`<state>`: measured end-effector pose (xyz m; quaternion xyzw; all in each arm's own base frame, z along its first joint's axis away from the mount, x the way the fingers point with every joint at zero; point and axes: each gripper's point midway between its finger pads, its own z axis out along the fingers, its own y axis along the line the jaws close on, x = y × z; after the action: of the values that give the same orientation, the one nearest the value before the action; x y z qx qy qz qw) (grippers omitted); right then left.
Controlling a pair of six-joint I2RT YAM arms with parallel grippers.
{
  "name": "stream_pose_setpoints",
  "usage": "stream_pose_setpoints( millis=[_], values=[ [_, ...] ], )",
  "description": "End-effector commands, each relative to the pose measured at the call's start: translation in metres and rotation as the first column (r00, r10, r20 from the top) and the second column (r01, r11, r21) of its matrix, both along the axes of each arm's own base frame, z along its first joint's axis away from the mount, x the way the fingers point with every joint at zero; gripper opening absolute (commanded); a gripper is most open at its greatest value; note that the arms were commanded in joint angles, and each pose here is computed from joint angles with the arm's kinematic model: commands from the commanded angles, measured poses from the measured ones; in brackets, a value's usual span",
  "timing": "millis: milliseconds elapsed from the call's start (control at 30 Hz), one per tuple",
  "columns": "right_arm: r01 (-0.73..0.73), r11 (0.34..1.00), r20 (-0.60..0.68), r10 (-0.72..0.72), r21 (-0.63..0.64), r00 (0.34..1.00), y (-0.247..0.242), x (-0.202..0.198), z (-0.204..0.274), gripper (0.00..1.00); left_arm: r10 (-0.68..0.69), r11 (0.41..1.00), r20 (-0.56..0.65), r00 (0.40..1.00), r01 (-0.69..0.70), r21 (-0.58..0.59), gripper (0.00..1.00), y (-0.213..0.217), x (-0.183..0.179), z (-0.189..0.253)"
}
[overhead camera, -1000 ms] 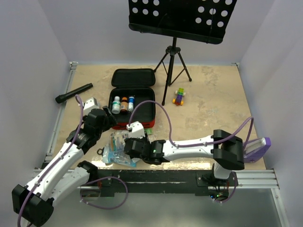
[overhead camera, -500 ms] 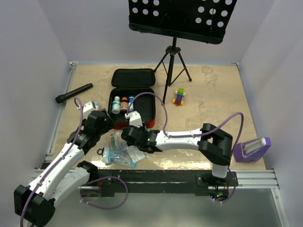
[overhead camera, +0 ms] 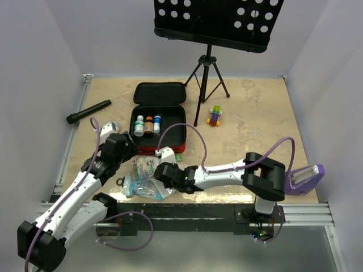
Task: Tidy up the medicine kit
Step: Pick up the medical item at the center of the board.
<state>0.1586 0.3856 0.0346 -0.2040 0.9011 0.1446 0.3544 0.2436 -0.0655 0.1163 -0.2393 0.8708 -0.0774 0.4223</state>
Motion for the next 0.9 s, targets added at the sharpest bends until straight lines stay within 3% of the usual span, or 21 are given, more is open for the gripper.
stream_pose_setpoints(
  millis=[0,167,467,600,667,767,867],
  values=[
    [0.019,0.995,-0.003,-0.019,0.095,1.000,0.009,-0.001,0.021,0.28,-0.002,1.000,0.024,1.000,0.002,-0.028,0.79,-0.003,0.003,0.002],
    [0.056,0.992,0.025,-0.059,0.112,0.998,-0.002,0.004,0.043,0.00,-0.013,0.999,0.025,1.000,0.014,-0.041,0.79,-0.006,0.003,0.001],
    [0.105,0.953,0.058,-0.126,0.284,0.990,-0.024,0.015,0.129,0.00,-0.052,0.995,0.038,0.998,0.055,-0.079,0.77,-0.017,0.005,0.002],
    [0.131,0.924,0.060,-0.163,0.359,0.985,-0.036,0.032,0.161,0.00,-0.154,0.972,0.146,0.977,0.176,-0.153,0.78,-0.039,0.008,0.026],
    [0.137,0.918,0.062,-0.172,0.373,0.983,-0.040,0.039,0.168,0.00,-0.249,0.934,0.267,0.931,0.304,-0.190,0.81,-0.059,0.008,0.049],
    [0.141,0.911,0.053,-0.174,0.388,0.983,-0.038,0.043,0.173,0.00,-0.371,0.834,0.466,0.803,0.509,-0.213,0.89,-0.089,-0.002,0.090],
    [0.139,0.901,0.048,-0.174,0.411,0.984,-0.033,0.045,0.181,0.00,-0.440,0.735,0.574,0.691,0.644,-0.212,0.93,-0.111,-0.014,0.112]
  ],
)
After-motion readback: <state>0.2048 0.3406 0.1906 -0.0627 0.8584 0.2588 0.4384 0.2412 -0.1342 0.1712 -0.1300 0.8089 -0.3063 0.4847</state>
